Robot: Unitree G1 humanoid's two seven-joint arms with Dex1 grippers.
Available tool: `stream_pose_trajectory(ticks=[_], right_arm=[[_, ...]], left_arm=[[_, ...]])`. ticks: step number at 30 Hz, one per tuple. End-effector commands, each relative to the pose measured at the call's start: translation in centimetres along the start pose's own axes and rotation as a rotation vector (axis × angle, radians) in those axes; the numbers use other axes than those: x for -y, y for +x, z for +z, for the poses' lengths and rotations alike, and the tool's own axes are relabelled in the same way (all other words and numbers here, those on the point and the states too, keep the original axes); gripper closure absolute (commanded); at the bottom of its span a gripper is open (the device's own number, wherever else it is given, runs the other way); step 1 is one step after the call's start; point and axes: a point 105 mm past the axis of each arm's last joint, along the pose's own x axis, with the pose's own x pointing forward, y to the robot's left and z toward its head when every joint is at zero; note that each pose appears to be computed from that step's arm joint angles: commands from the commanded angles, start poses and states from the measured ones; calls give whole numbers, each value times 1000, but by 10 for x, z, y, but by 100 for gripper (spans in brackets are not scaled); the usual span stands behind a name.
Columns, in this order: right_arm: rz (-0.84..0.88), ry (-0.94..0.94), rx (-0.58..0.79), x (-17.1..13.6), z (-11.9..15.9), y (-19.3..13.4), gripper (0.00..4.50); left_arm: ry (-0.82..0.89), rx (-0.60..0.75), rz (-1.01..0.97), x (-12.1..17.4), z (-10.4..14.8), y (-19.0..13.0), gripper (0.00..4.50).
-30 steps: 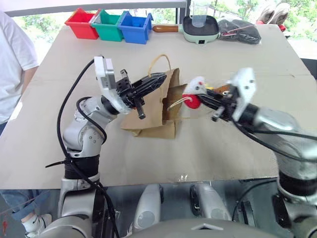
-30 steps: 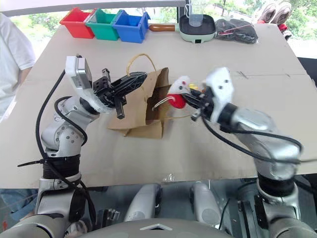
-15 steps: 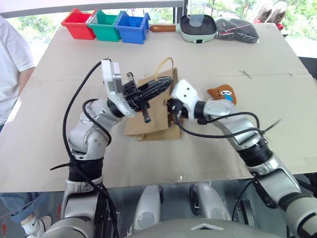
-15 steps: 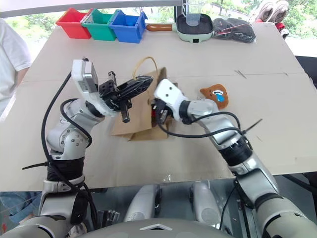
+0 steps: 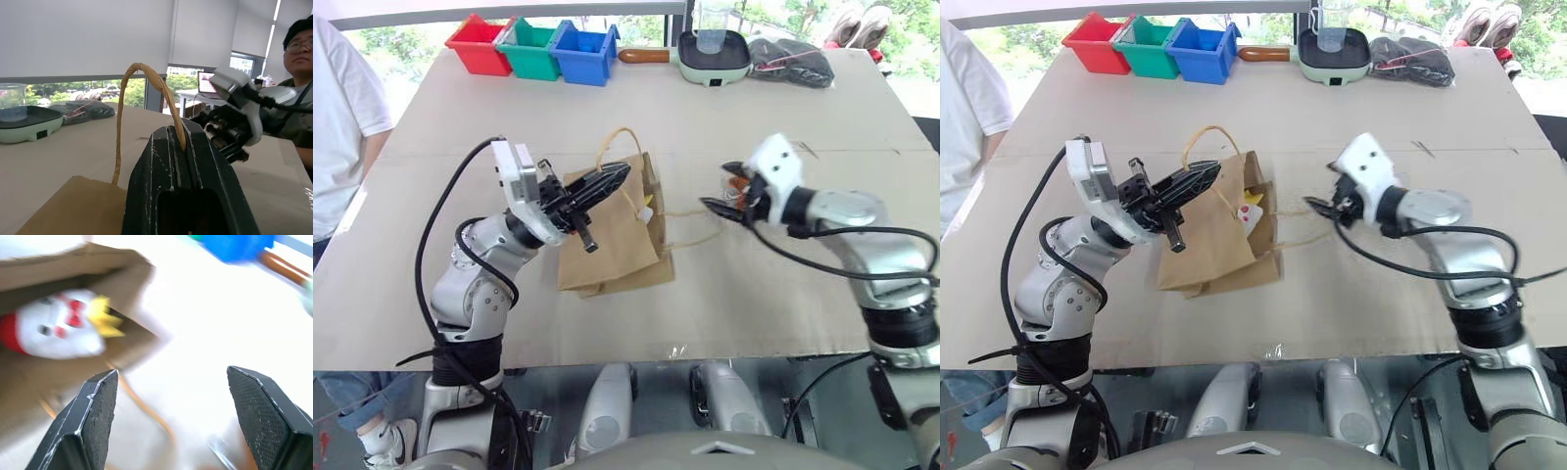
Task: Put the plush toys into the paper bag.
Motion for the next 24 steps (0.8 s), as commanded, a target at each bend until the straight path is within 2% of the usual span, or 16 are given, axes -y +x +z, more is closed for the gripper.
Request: stream_pose_trajectory(ticks=[1,4,7,8,9,13,15,18,21,24], right_arm=[[-247,65,-177,46,-24,-19,112],[-319,117,-343,61,-61,-10,112],[-307,99,-383,58,-71,1,112],[-302,103,-387,56,-73,4,162],[-298,87,-378,54,-73,6,188],[-255,55,-269,42,-57,7,402],[-233,64,-215,38,-48,4,445],[-186,38,-124,30,-31,-1,448],[-40,27,106,3,18,-2,448],[28,13,178,-10,39,3,448]], left_arm=[[60,31,5,0,10,2,450],[59,41,-12,1,8,9,450],[63,46,-21,1,9,12,450],[66,46,-21,1,10,12,450],[68,47,-20,0,10,12,450],[67,49,-20,-1,11,10,450],[65,50,-22,-1,11,9,450],[62,52,-24,-2,12,9,450],[48,69,-33,-2,15,9,450],[36,84,-47,-1,17,11,450]])
